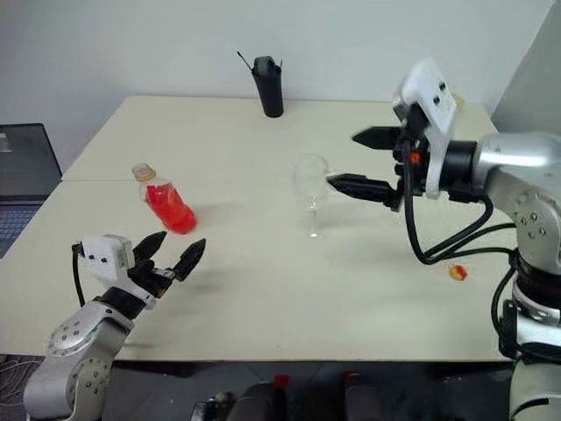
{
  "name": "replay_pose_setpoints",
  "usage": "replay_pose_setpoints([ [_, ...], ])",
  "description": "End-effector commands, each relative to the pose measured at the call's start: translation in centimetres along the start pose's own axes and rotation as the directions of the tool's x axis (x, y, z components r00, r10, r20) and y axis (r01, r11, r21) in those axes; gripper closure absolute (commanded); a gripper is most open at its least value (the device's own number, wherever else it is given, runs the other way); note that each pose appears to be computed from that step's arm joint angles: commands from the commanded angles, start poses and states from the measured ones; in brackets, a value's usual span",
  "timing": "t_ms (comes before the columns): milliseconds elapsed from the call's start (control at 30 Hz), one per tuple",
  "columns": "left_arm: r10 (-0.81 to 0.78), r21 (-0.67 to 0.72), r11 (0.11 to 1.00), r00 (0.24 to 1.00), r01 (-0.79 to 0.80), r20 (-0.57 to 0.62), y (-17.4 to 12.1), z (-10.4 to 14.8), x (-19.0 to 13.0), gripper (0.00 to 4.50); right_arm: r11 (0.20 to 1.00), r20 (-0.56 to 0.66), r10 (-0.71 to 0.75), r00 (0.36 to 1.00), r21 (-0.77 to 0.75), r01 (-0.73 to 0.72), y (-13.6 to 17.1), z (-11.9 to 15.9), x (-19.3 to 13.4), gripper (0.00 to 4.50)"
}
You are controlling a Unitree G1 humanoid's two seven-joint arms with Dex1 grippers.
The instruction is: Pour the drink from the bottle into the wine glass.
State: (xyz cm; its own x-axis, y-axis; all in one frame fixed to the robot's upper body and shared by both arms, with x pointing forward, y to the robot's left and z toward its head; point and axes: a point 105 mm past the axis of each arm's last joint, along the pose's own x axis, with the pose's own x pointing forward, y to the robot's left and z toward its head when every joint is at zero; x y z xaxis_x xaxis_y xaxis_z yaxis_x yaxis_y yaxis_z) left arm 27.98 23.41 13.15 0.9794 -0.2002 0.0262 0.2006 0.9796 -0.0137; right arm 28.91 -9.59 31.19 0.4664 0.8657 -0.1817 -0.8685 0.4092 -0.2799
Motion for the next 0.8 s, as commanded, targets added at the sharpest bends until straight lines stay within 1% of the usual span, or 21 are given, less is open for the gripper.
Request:
replay_pose_setpoints([
  [33, 0.118, 0.051, 0.991, 0.99, -0.122, 0.072, 1.6, 1.3, 0.6, 0.0, 0.999, -0.01, 0.034, 0.999, -0.003, -0.034, 0.3, 0.7, 1.1, 0.01],
  [133, 0.216, 0.035, 0.975, 0.971, -0.22, 0.1, 2.9, 1.8, 1.5, 0.0, 0.999, -0.027, 0.048, 0.998, -0.005, -0.048, 0.3, 0.5, 2.1, 0.01],
  [300, 0.271, 0.014, 0.962, 0.956, -0.274, 0.113, 3.2, 2.2, 2.3, 0.0, 0.995, -0.02, 0.096, 0.995, -0.016, -0.096, 1.0, 0.8, 2.7, 0.01],
  [600, 0.309, 0.031, 0.95, 0.948, -0.312, 0.08, 4.1, 2.0, 4.4, 0.0, 0.993, -0.026, 0.113, 0.993, -0.039, -0.114, 1.6, 0.5, 3.6, 0.01],
  [800, 0.327, 0.054, 0.942, 0.942, -0.332, 0.081, 4.3, 2.3, 6.2, 0.0, 0.993, -0.018, 0.11, 0.994, -0.047, -0.111, 1.9, 0.8, 4.1, 0.01],
])
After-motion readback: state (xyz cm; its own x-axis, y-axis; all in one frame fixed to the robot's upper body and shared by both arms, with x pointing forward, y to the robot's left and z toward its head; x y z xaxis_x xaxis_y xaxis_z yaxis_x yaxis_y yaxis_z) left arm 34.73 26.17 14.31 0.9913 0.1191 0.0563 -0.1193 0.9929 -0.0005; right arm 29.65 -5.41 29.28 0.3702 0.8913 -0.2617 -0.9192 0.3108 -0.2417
